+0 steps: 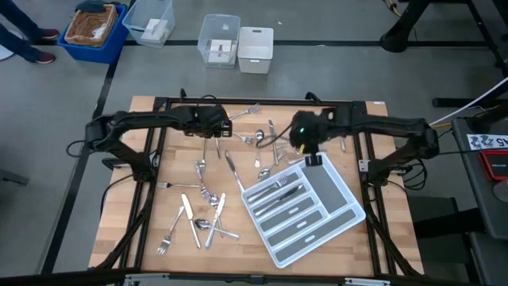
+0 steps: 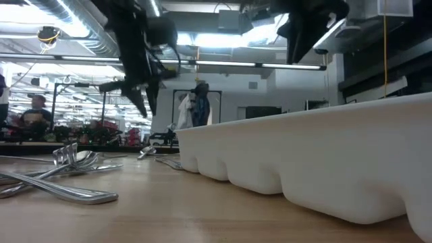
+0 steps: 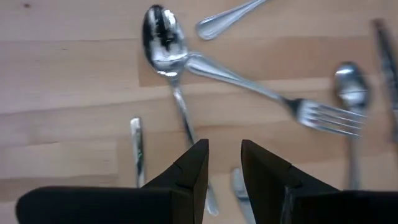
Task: Sort silverware
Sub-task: Put the silver spoon into the silverware tray
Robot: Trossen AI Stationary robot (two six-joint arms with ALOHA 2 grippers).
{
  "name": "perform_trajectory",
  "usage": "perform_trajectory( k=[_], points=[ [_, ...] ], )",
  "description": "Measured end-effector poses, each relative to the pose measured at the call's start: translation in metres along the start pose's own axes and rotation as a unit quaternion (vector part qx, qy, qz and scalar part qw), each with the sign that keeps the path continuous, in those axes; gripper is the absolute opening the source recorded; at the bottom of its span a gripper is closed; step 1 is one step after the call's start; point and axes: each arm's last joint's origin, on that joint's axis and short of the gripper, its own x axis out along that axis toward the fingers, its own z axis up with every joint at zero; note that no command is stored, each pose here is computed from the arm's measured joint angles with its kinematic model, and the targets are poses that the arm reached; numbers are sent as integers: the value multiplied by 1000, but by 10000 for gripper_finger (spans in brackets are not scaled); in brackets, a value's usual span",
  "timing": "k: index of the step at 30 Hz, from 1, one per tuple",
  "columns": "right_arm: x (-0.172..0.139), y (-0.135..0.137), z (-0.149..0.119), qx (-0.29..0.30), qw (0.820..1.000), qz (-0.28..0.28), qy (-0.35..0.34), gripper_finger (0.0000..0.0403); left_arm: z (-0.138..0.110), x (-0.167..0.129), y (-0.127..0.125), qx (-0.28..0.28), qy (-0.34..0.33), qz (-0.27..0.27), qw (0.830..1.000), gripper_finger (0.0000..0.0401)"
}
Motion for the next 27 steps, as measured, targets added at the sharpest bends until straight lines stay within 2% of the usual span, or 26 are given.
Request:
perform_trajectory(
  k=[6, 14, 22, 27],
  points=[
    [-10, -18, -11, 36, 999, -19, -9, 129, 10, 36, 6, 1, 36, 46, 998, 85],
    [-9, -28, -16, 68, 997, -27, -6, 129, 24, 75, 12, 2, 65, 53, 997, 85],
    [-9, -28, -15, 73, 997, -35, -5, 129, 26, 97, 17, -8, 84, 66, 994, 85],
    [-9, -28, -15, 93, 995, -36, -6, 129, 24, 103, 17, 29, 93, 75, 992, 81]
  ],
)
